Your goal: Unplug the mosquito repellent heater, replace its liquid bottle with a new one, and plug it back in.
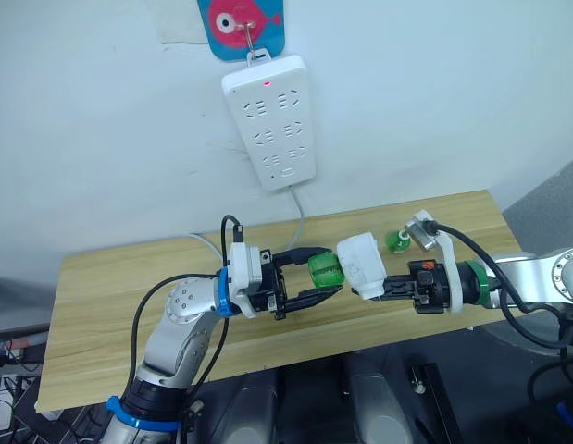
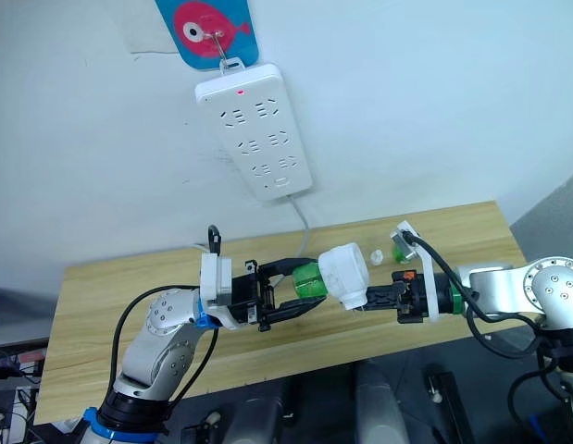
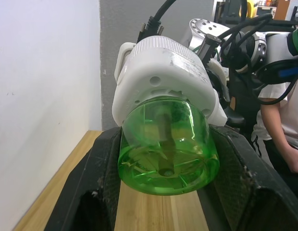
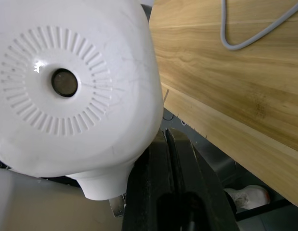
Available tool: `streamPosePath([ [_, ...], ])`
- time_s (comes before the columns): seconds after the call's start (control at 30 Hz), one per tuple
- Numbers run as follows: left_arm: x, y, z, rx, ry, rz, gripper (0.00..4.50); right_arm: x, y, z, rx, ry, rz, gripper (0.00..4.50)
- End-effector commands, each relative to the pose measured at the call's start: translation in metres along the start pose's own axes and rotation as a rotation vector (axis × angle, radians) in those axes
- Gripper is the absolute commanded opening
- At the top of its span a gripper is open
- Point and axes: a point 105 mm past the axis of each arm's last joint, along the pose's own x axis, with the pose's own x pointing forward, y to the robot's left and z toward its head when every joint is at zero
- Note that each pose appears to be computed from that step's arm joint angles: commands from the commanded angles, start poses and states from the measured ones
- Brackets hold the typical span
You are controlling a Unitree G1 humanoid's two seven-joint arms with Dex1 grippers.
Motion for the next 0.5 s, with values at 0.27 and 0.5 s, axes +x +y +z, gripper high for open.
streamPosePath([
  [0.27, -0.006, -0.004, -0.012, -0.535, 0.047, 0.039, 2.26, -0.004, 0.019, -0.017, -0.294, 0.07, 0.007, 0.04],
  [0.5, -0.025, -0.011, -0.012, -0.952, 0.11, -0.008, 2.26, -0.031, -0.01, -0.017, -0.715, 0.097, -0.072, 1.68],
])
